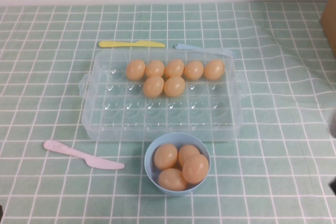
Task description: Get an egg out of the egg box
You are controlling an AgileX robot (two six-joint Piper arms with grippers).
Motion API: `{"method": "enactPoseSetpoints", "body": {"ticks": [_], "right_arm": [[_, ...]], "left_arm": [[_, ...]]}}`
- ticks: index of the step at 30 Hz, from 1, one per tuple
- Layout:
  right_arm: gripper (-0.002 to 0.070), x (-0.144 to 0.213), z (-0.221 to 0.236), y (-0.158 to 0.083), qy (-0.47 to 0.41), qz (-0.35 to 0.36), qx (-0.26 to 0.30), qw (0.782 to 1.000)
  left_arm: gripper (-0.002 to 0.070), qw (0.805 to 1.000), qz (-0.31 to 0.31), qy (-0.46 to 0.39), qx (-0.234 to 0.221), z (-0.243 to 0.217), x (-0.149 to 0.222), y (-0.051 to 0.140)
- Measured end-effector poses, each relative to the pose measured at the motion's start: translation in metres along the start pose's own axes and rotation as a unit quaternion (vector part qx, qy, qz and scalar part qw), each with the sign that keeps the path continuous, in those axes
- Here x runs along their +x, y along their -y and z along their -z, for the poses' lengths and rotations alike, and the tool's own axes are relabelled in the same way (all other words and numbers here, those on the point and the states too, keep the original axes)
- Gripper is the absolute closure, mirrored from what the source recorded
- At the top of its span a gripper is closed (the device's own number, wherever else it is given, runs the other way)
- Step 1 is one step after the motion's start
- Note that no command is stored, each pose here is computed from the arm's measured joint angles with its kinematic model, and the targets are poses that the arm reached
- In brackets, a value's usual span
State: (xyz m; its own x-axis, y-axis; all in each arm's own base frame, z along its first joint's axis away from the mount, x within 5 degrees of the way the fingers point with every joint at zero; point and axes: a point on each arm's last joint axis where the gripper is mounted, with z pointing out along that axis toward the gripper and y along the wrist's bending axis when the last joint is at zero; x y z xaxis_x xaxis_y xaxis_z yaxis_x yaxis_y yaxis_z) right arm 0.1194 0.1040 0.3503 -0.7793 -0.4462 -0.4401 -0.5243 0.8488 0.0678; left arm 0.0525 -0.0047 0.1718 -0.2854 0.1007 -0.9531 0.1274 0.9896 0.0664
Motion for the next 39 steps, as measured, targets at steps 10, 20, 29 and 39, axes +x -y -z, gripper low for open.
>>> {"method": "enactPoseSetpoints", "body": {"ticks": [10,20,29,39], "right_arm": [[0.0692,0.041,0.027,0.009,0.059,0.014,-0.005,0.998],[0.0693,0.060,-0.035,0.030,0.171,-0.005,0.041,0.984],[0.0693,0.121,-0.074,0.062,0.412,-0.086,0.149,0.895],[0.0694,0.158,-0.081,0.061,0.499,-0.117,0.195,0.836]], "left_arm": [[0.0679,1.000,0.000,0.000,0.000,0.000,0.000,0.000],[0.0679,1.000,0.000,0.000,0.000,0.000,0.000,0.000],[0.0679,1.000,0.000,0.000,0.000,0.000,0.000,0.000],[0.0679,1.000,0.000,0.000,0.000,0.000,0.000,0.000]]}}
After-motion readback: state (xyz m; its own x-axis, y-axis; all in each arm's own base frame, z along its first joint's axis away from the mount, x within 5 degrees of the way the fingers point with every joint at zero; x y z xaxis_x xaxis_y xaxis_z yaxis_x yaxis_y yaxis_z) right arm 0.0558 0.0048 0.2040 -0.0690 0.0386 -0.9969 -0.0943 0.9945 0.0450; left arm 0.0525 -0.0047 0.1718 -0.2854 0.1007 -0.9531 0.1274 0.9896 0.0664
